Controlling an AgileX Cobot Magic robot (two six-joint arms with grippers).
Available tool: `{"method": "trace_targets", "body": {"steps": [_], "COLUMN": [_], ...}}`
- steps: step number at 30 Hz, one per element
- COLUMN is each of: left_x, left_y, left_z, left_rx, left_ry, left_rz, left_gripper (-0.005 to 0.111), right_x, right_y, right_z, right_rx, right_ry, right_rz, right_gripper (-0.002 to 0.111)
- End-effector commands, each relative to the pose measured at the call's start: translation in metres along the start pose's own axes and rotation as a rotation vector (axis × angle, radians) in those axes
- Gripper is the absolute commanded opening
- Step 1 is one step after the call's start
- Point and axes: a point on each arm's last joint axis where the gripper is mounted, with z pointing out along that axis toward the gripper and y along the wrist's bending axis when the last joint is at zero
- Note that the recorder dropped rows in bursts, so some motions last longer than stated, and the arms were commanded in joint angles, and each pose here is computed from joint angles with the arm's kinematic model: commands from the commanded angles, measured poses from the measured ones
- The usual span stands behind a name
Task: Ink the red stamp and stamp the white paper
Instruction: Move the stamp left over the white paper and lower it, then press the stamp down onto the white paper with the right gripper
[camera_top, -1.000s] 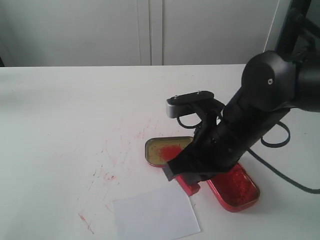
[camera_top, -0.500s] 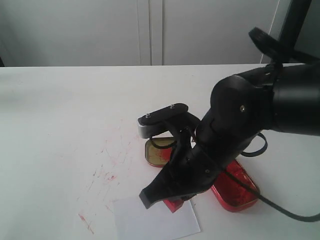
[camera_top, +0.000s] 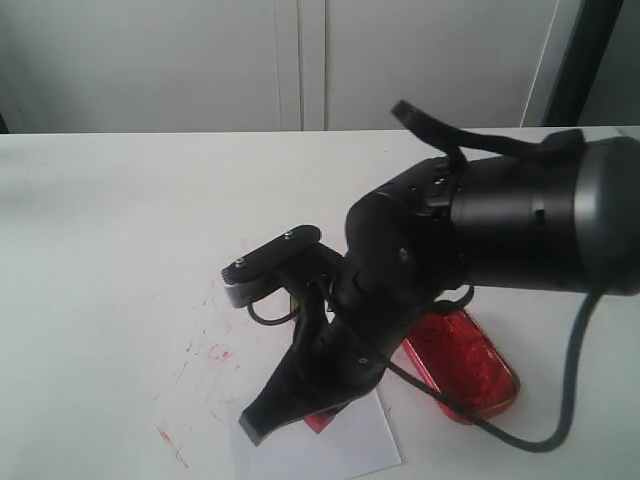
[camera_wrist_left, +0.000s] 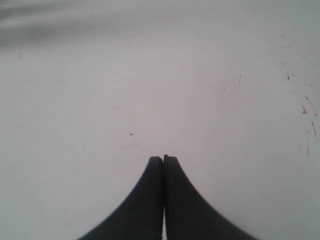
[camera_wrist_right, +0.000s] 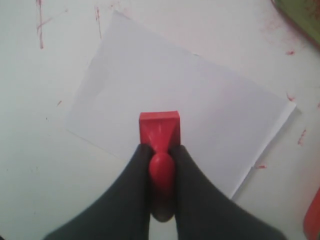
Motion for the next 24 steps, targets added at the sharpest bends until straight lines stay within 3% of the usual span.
{"method": "trace_targets", "body": {"steps": [1, 9, 24], "left_x": [0.001, 0.001, 0.001], "left_y": [0.000, 0.000, 0.000], "left_z": [0.000, 0.000, 0.000], "left_rx": [0.002, 0.002, 0.002], "left_ry": [-0.002, -0.002, -0.002], "left_rz": [-0.010, -0.010, -0.010], "left_gripper": [0.000, 0.000, 0.000], "right_x": [-0.009, -0.011, -0.014], "right_y": [0.010, 0.013, 0.019], "right_z": [0.007, 0.026, 0.032], "right_rx": [0.023, 0.150, 0.116], "right_ry": [0.000, 0.053, 0.011], "right_rz": [-0.071, -0.164, -0.150], "right_gripper": [0.000, 0.000, 0.000]}}
